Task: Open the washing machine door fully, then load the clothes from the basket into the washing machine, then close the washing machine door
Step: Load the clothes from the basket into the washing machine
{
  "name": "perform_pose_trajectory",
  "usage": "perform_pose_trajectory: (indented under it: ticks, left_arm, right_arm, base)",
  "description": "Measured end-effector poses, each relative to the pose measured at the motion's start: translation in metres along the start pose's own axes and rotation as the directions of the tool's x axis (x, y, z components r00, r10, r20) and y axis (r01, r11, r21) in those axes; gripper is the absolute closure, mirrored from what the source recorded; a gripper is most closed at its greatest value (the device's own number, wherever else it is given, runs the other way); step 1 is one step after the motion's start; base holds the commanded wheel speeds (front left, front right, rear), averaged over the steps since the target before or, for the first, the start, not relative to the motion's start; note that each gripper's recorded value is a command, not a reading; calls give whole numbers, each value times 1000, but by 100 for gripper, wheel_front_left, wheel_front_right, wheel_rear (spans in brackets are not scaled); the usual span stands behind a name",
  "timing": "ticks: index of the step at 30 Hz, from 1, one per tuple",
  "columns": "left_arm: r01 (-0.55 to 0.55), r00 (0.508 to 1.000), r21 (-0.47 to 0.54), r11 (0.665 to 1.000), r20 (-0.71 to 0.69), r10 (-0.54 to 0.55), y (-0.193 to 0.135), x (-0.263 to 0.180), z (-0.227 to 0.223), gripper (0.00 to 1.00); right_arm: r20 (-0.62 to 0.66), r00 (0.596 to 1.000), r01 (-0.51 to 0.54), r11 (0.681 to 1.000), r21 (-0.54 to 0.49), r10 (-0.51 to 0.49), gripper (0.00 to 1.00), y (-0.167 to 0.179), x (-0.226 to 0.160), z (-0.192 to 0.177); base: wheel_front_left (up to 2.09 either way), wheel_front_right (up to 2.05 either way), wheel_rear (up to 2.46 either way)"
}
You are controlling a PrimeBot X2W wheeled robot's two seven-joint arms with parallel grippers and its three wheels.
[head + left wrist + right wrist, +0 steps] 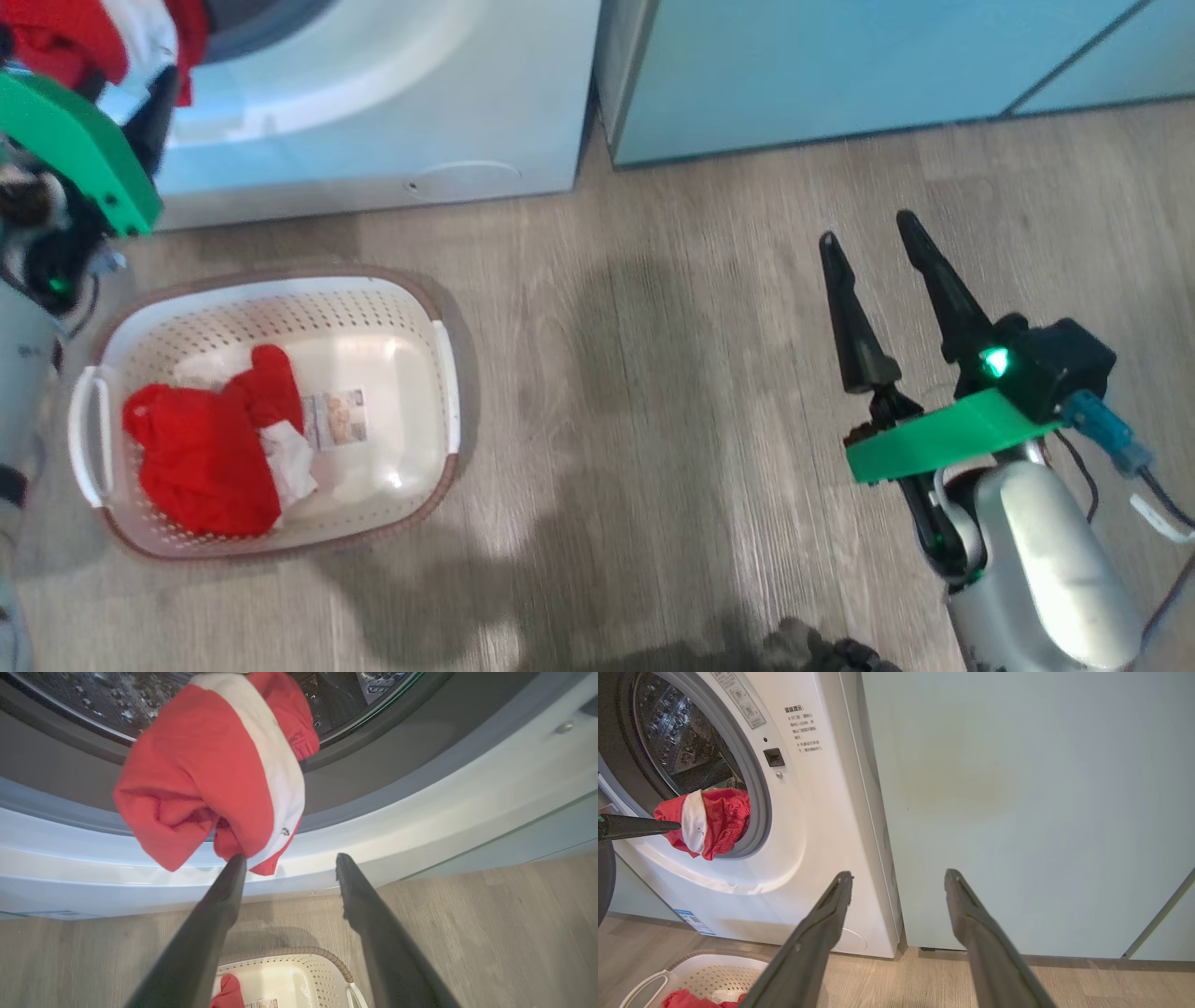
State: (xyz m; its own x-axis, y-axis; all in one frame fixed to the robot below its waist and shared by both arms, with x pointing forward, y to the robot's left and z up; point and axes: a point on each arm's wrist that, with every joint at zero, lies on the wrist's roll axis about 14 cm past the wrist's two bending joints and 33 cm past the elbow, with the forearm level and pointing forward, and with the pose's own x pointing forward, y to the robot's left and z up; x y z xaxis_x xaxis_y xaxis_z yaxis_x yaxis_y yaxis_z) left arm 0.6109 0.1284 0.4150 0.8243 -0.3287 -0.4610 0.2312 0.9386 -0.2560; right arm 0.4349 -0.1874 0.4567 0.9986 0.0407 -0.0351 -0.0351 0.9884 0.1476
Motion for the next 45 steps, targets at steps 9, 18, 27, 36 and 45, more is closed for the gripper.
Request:
perform_pose_trajectory:
  ticks: [9, 18, 27, 36, 45]
  left_arm:
    - [58, 990, 61, 996, 125, -65, -26, -53, -17, 0]
    - [57, 973, 82, 995, 219, -74, -38, -107, -51, 0]
    - [-41, 893, 56, 998, 449, 12, -48, -150, -23, 0]
    - [-88, 832, 23, 996, 551, 61, -55, -175, -17, 0]
    - [-107, 829, 27, 994, 554, 74, -48, -171, -20, 0]
  right_arm:
    - [34, 999, 1, 1000, -4, -1, 0, 4, -20, 16]
    - [41, 999, -25, 999, -25, 26, 0, 14, -33, 19]
    - [26, 998, -51, 998, -34, 52, 0, 22, -29, 13]
    - [8, 998, -56, 998, -32, 56, 0, 23, -26, 7]
    - [-7, 999, -53, 998, -31, 53, 0, 22, -25, 1]
  base:
    - [0, 0, 0]
    - [0, 0, 0]
    - [0, 0, 0]
    - [0, 0, 0]
    - [0, 0, 0]
